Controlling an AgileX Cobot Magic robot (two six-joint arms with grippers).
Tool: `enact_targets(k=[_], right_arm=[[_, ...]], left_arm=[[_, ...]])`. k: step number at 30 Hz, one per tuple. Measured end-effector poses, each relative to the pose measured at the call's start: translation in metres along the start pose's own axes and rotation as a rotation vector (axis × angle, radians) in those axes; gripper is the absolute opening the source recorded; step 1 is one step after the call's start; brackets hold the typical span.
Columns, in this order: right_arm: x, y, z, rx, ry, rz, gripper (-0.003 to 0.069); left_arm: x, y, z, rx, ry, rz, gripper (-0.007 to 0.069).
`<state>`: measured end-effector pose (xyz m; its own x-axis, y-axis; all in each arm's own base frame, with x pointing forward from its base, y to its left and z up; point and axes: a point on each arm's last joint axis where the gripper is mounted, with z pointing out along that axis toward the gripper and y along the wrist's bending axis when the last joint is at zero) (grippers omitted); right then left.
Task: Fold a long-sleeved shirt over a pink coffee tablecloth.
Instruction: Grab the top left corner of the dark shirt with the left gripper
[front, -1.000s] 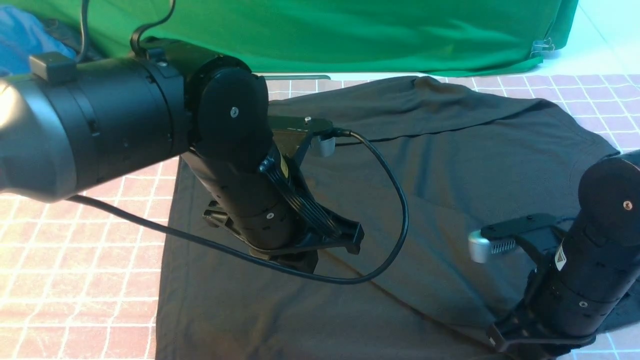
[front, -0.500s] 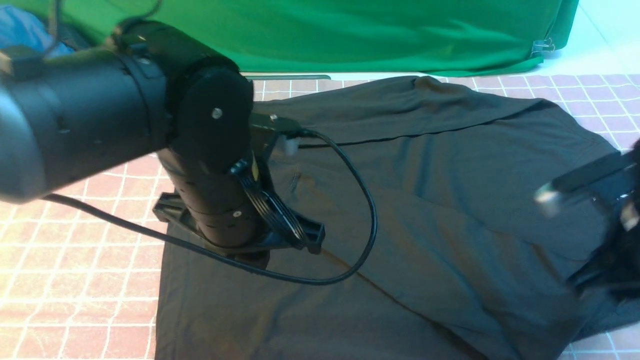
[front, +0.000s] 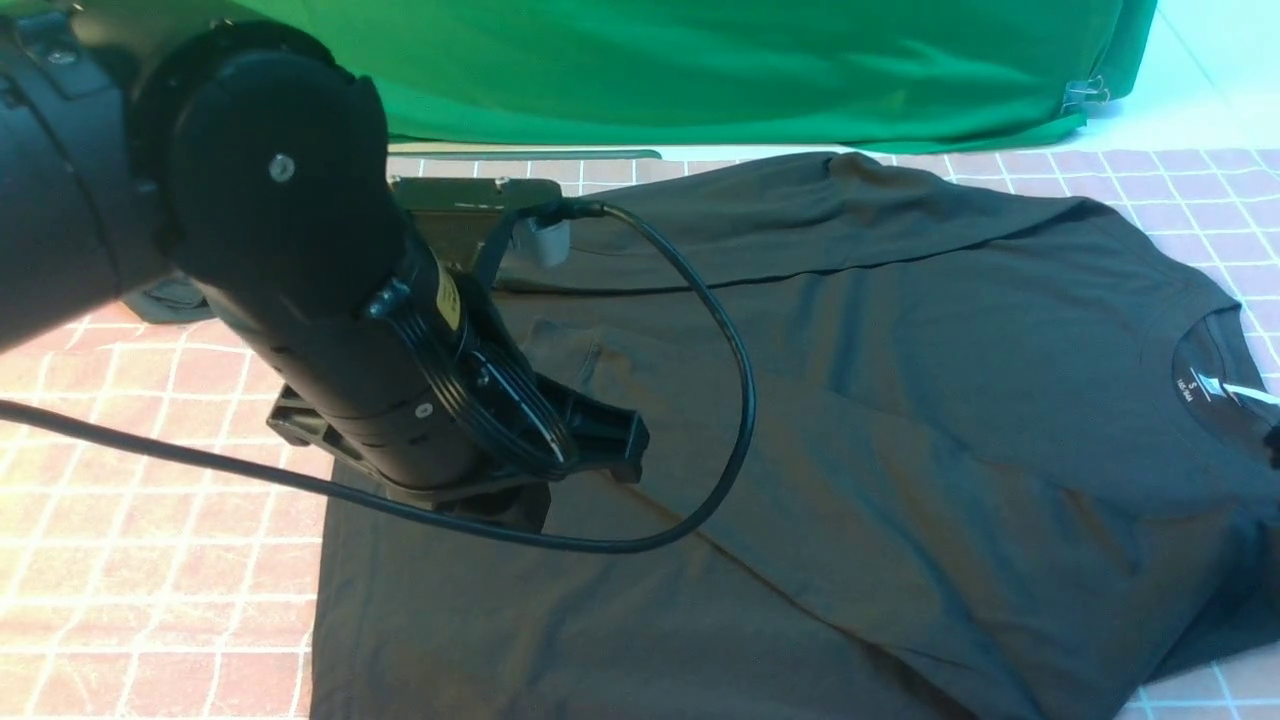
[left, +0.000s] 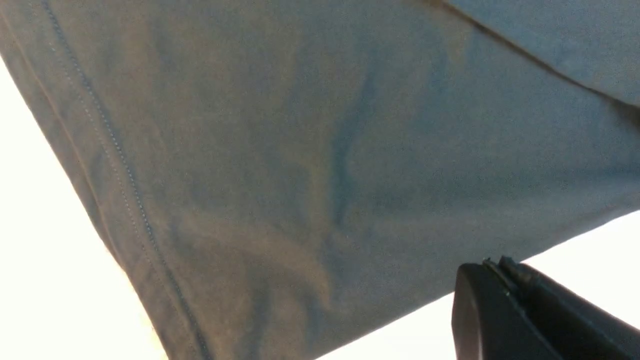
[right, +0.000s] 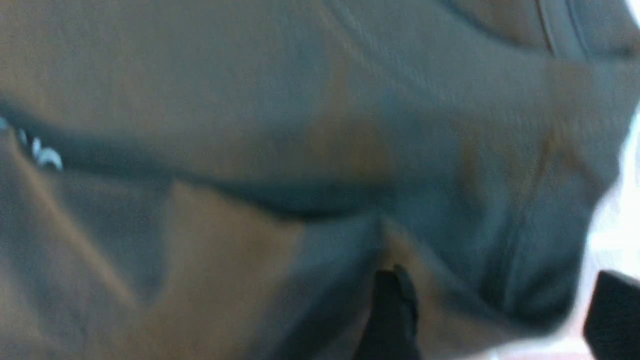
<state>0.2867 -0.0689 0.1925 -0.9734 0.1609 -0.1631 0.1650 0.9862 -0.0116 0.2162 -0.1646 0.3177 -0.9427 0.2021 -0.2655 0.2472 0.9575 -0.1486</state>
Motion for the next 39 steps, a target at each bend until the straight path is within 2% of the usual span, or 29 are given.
enact_targets(k=[6, 8, 9, 11, 12, 13, 14, 18, 22, 27, 30, 33, 35, 36, 37, 39], right_arm=[[-0.001, 0.000, 0.022, -0.006, 0.065, -0.027, 0.0536], [0.001, 0.000, 0.028, -0.010, 0.106, -0.039, 0.0468], [0.002, 0.000, 0.029, -0.011, 0.118, -0.041, 0.0409], [0.003, 0.000, 0.029, -0.013, 0.138, -0.042, 0.0233], [0.003, 0.000, 0.029, -0.013, 0.138, -0.042, 0.0196], [0.004, 0.000, 0.027, -0.009, 0.147, -0.043, 0.0107], [0.006, -0.001, 0.026, 0.001, 0.156, -0.049, 0.0075], [0.013, -0.008, 0.017, 0.072, 0.214, -0.073, 0.0051], [0.022, -0.015, 0.008, 0.142, 0.306, -0.094, 0.0052], [0.025, -0.021, 0.006, 0.157, 0.329, -0.086, 0.0057], [0.024, -0.022, 0.006, 0.170, 0.330, -0.092, 0.0098], [0.026, -0.024, 0.005, 0.187, 0.347, -0.094, 0.0209], [0.027, -0.025, 0.005, 0.201, 0.358, -0.060, 0.0361], [0.027, -0.025, 0.005, 0.201, 0.359, -0.060, 0.0372], [0.027, -0.025, 0.004, 0.205, 0.358, -0.020, 0.0425], [0.027, -0.020, 0.002, 0.201, 0.366, 0.014, 0.0472]], left_arm=[[0.001, 0.001, 0.000, -0.012, 0.007, 0.003, 0.0013], [0.000, 0.002, 0.000, -0.022, 0.003, 0.007, 0.0013], [0.000, 0.002, 0.000, -0.026, 0.001, 0.009, 0.0013], [0.000, 0.003, 0.000, -0.033, -0.002, 0.012, 0.0013], [0.000, 0.003, 0.000, -0.033, -0.002, 0.012, 0.0013], [0.000, 0.003, 0.000, -0.033, -0.002, 0.012, 0.0013], [0.000, 0.003, 0.000, -0.033, -0.002, 0.012, 0.0013], [-0.001, 0.004, 0.000, -0.047, -0.008, 0.019, 0.0013], [-0.001, 0.004, 0.000, -0.048, -0.012, 0.022, 0.0013], [-0.003, 0.004, 0.000, -0.043, -0.027, 0.046, 0.0013], [-0.005, 0.005, 0.000, -0.053, -0.051, 0.067, 0.0013], [-0.010, 0.009, -0.001, -0.082, -0.098, 0.046, 0.0013], [-0.019, 0.020, -0.002, -0.076, -0.152, -0.048, 0.0013], [-0.020, 0.021, -0.002, -0.074, -0.157, -0.048, 0.0013], [-0.026, 0.029, -0.002, -0.060, -0.182, -0.108, 0.0013], [-0.039, 0.049, 0.000, -0.015, -0.229, -0.220, 0.0013]])
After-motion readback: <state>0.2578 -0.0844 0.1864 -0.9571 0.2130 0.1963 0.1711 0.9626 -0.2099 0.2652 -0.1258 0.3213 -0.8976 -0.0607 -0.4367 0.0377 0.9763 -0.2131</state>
